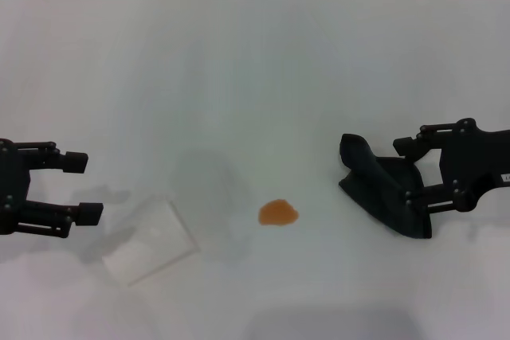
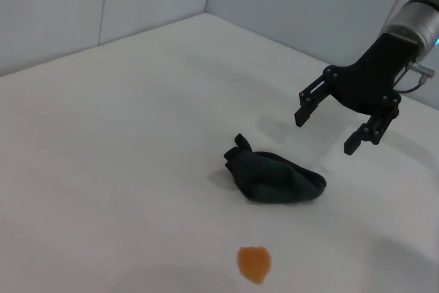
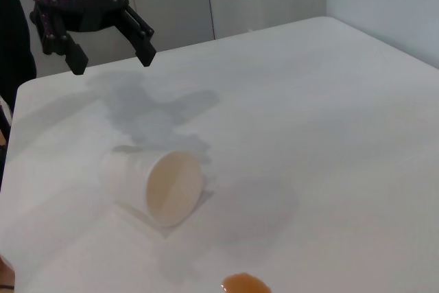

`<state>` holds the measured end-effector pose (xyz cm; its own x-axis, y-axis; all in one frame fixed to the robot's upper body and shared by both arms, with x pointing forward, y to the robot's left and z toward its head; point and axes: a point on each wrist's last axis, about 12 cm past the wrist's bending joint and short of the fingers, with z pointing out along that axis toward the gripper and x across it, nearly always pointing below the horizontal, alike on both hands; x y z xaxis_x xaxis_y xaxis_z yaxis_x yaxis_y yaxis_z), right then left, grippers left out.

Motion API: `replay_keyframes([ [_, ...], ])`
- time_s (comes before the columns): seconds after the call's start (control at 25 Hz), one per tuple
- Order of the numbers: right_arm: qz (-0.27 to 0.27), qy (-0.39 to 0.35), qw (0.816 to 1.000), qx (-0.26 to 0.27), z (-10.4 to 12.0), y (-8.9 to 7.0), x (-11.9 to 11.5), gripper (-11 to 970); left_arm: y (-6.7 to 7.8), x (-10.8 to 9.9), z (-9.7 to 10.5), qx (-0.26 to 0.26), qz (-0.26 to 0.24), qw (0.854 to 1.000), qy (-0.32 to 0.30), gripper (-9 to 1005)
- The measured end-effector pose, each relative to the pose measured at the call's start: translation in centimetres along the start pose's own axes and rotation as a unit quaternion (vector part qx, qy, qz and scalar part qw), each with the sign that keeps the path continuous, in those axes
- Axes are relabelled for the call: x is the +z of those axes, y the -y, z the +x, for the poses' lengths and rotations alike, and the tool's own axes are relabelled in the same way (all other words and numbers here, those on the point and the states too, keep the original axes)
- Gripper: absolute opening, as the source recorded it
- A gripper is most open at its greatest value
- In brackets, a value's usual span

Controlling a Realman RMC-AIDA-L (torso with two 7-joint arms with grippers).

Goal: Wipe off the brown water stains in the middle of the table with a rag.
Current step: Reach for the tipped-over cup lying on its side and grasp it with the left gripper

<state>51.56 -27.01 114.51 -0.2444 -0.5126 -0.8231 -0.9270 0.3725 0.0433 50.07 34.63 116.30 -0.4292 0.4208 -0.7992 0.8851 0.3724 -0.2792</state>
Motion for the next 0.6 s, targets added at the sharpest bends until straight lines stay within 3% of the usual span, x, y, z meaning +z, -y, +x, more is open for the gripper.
replay_keyframes([
  [0.6,-0.003,-0.001,1.000,0.003,0.05,-0.12,0.22,765,-0.07,0.08,0.14,-0.007,-0.001,1.000,-0.011,880],
])
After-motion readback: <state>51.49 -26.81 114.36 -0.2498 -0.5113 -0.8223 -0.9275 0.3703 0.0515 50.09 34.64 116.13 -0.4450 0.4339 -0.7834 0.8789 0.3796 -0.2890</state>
